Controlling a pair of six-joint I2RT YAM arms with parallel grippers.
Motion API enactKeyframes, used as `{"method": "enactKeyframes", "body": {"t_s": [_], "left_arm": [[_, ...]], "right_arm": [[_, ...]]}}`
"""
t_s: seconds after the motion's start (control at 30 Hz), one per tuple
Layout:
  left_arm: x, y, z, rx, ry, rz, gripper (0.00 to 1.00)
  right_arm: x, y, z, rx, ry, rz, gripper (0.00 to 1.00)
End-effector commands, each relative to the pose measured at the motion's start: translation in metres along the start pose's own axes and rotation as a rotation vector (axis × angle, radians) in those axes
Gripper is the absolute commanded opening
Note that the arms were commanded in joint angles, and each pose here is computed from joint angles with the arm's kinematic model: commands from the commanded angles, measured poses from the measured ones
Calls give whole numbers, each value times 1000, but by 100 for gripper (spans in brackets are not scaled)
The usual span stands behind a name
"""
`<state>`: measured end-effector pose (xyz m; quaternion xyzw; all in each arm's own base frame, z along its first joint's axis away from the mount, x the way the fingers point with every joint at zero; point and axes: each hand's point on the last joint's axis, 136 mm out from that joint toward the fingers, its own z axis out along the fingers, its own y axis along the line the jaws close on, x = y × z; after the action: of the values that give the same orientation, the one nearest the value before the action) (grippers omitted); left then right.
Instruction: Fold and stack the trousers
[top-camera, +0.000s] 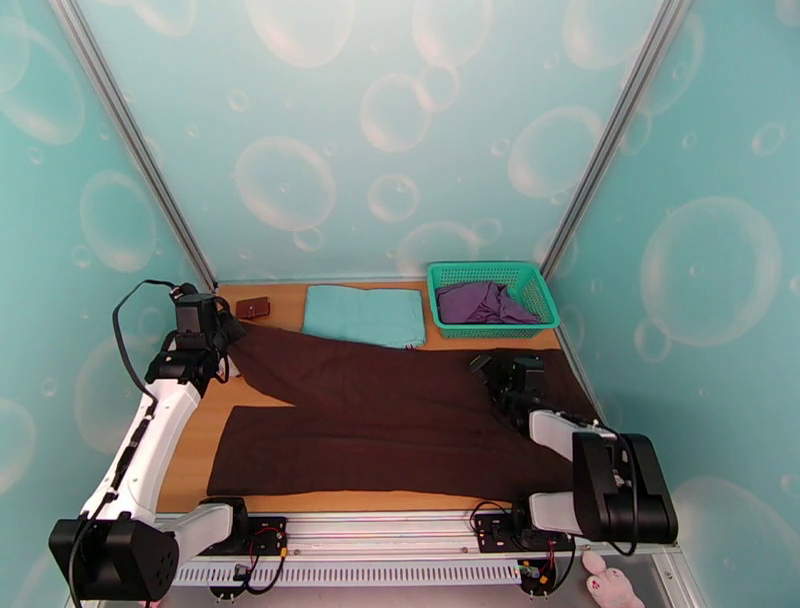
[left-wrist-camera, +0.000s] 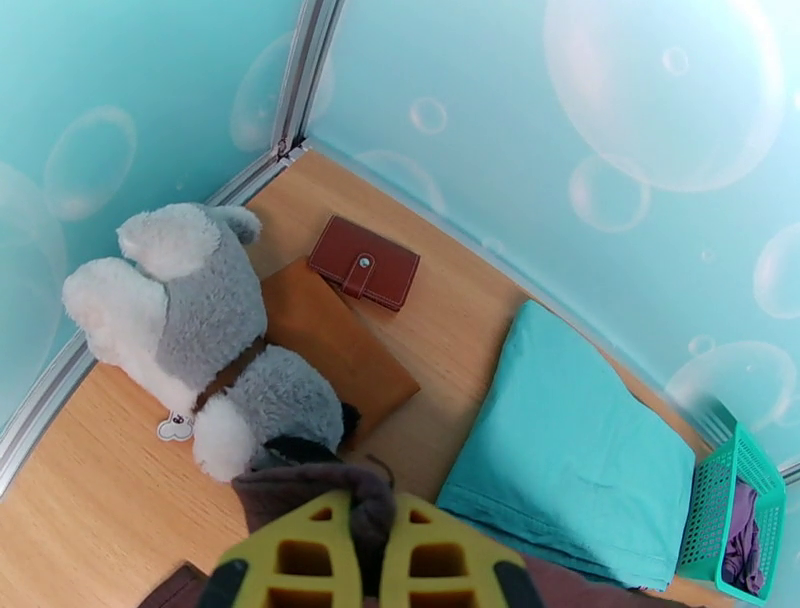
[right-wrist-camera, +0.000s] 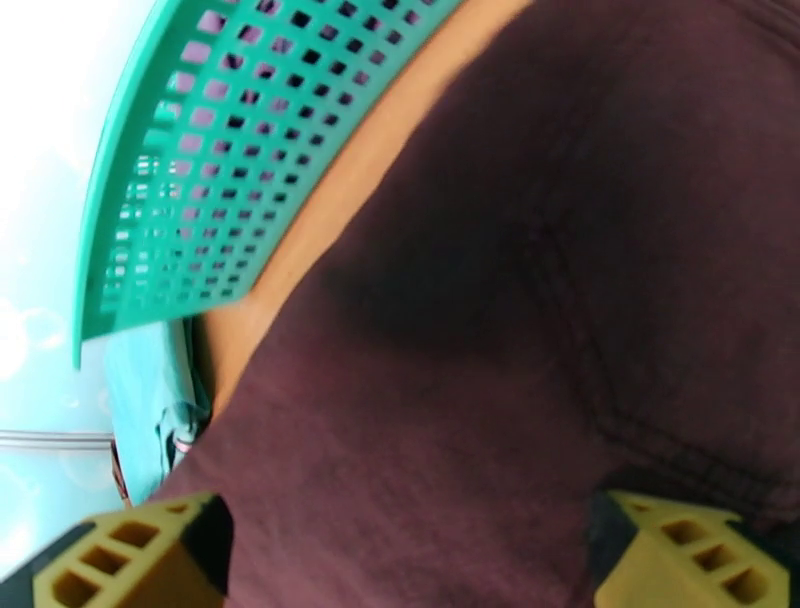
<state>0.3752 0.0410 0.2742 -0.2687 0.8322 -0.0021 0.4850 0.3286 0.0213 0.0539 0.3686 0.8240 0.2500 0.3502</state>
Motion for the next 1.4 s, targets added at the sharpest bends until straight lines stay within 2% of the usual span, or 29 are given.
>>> {"method": "enactKeyframes", "body": {"t_s": [0.0,0.07,0.13,0.23,0.3,0.4,0.53,0.67,0.77,0.83,1.1,1.37], "left_arm": [[-25,2,2,-49,-72,24,0],[-29,5,8,-73,-80,31,0],[-30,3,13,-71,-81,36,0],[-22,-3,20,-35,-60,33,0],[-16,-10,24,-4,-43,34,0],[-8,-23,24,31,-32,46,0],[-3,-36,22,64,-25,57,0],[-3,-44,20,79,-28,69,0],[-3,-49,18,97,-32,73,0],[-4,-50,15,104,-40,72,0],[-2,-51,-6,157,-65,72,0],[11,-63,-5,213,-50,93,0]], "right_arm": [[39,-35,-18,145,47,121,97],[41,-35,-29,145,17,159,97],[28,-32,-43,151,-60,151,97],[-21,-15,-71,184,-242,34,97],[-58,0,-81,195,-306,-40,97],[-108,-3,-68,292,-268,-143,96],[-135,-33,-36,461,-163,-215,92],[-148,-55,-8,398,-113,-152,82],[-154,-55,14,326,-65,-121,73],[-170,-63,16,321,-98,-84,70],[-188,-74,32,331,-110,-21,71],[-191,-79,47,360,-92,2,71]]}}
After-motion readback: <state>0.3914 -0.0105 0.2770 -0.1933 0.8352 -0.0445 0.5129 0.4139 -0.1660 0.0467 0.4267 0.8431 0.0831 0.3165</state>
